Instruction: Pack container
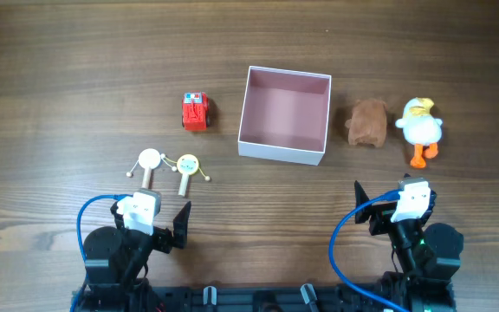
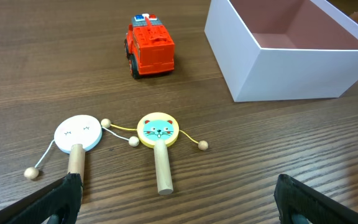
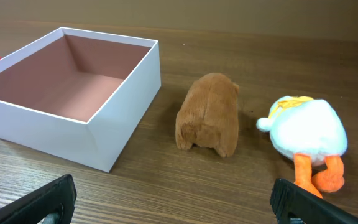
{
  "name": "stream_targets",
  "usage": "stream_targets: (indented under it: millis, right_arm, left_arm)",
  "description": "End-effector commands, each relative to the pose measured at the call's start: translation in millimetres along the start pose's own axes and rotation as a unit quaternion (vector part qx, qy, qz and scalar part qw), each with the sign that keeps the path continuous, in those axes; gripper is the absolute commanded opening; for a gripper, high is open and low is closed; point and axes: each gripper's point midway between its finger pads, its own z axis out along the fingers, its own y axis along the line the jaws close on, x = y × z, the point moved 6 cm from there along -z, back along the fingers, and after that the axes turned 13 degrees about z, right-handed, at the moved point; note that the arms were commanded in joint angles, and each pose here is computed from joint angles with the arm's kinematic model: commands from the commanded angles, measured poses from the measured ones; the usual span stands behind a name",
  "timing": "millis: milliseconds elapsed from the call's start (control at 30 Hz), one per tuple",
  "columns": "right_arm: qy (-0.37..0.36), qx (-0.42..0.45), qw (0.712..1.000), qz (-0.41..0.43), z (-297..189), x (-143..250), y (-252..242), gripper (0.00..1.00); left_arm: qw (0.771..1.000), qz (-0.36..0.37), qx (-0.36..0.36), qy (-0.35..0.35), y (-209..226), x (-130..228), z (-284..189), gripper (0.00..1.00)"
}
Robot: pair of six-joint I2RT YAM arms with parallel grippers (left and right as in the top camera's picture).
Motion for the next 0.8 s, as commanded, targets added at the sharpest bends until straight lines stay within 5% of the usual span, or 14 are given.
stream_targets:
  millis: [0, 767]
  right_arm:
    - [-0.001, -0.010, 1.000, 0.003, 0.0, 0.6, 2.5, 1.00]
    - [-0.003, -0.009, 1.000, 0.001, 0.0, -0.1, 2.2, 1.00]
  left_arm:
    - [1.000, 0.006, 0.008, 0.000, -1.8, 3.7, 1.8, 1.00]
    - [1.000, 0.022, -0.018, 0.003, 4.2, 3.7, 1.8, 1.00]
